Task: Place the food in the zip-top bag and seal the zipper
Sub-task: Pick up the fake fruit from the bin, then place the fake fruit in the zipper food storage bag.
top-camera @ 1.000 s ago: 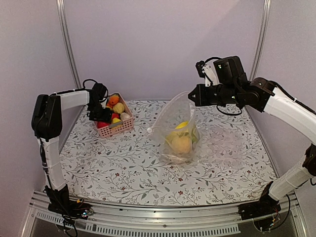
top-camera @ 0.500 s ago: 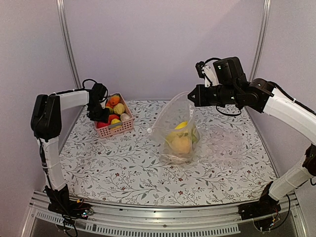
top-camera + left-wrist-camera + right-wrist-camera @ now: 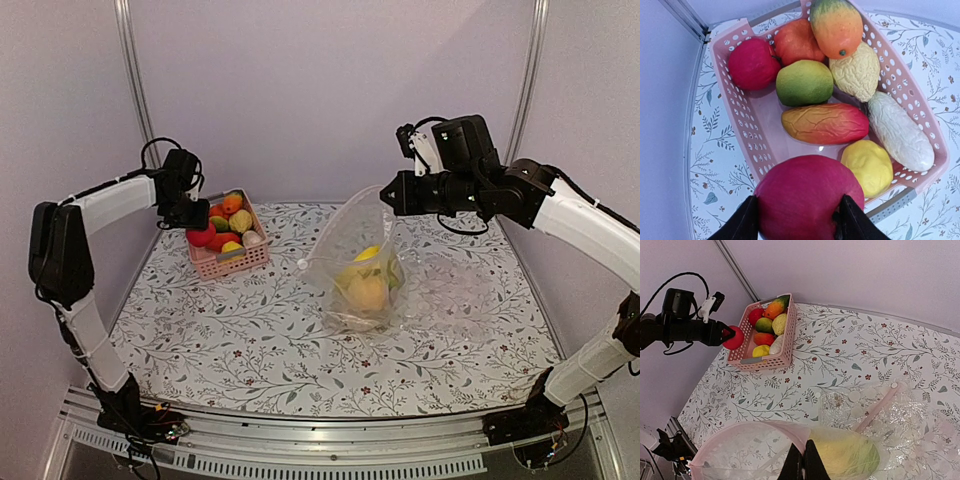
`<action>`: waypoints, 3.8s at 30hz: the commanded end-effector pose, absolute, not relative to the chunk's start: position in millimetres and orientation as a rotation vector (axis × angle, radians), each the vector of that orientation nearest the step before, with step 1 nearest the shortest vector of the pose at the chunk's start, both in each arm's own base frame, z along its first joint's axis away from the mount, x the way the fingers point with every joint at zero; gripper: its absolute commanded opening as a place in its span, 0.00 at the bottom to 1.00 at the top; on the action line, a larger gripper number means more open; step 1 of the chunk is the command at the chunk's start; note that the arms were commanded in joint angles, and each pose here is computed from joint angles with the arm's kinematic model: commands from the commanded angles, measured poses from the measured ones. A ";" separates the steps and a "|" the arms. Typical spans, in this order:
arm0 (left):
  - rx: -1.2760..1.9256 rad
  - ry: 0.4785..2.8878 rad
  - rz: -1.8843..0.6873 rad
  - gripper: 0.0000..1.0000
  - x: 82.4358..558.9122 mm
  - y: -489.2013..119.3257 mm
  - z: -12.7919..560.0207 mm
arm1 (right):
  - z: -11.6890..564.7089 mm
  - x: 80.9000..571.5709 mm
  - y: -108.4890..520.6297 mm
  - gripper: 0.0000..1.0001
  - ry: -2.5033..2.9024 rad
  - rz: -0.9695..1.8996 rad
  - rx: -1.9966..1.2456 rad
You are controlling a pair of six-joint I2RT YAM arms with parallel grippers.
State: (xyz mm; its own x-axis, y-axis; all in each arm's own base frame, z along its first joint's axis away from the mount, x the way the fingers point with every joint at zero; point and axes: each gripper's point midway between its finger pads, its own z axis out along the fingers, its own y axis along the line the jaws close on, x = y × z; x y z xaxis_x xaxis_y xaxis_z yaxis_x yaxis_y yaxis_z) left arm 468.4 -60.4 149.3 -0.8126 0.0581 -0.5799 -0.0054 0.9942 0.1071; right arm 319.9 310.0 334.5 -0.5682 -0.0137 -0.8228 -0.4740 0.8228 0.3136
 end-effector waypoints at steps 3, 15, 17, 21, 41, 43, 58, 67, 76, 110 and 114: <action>0.013 2.439 0.094 0.46 464.9 -64.9 168.8 | 339.9 320.3 309.7 0.00 2.085 0.662 -0.347; 0.122 2.204 -0.202 0.46 416.8 -117.8 266.5 | 344.6 319.6 310.2 0.00 2.084 0.655 -0.363; 0.149 2.165 -0.261 0.45 401.2 -132.6 284.6 | 345.0 319.2 310.1 0.00 2.085 0.654 -0.366; 0.282 2.071 -0.422 0.45 362.5 -176.9 324.0 | 346.7 318.8 310.1 0.00 2.083 0.653 -0.373; 0.938 1.767 -1.093 0.44 210.4 -377.7 410.0 | 351.0 316.3 315.9 0.00 2.078 0.700 -0.381; 0.950 1.793 -1.056 0.44 214.5 -385.5 404.3 | 350.9 315.8 316.8 0.00 2.078 0.706 -0.384; 0.985 1.989 -0.761 0.43 234.2 -416.4 352.7 | 352.0 313.7 314.4 0.00 2.072 0.708 -0.384; 0.918 2.049 -0.512 0.43 258.9 -405.7 330.1 | 349.5 313.6 313.3 0.00 2.077 0.700 -0.383; 1.020 2.057 -0.485 0.45 248.3 -435.9 304.3 | 348.1 314.4 315.1 0.00 2.078 0.705 -0.384; 1.043 1.934 -0.616 0.77 234.7 -427.4 331.1 | 347.0 316.5 314.4 0.00 2.079 0.686 -0.384; 1.032 1.790 -0.820 0.81 209.8 -417.1 375.6 | 347.5 316.2 313.9 0.00 2.078 0.685 -0.384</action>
State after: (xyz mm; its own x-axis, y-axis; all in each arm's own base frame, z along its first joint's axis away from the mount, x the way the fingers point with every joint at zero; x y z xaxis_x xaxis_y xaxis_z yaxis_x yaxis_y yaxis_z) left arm 236.1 -420.7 312.1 -0.3444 0.4683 -0.8136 0.8258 0.5635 -0.0252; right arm 314.2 314.5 336.3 -0.5807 -0.0301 -0.8135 -0.5004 0.8014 0.3276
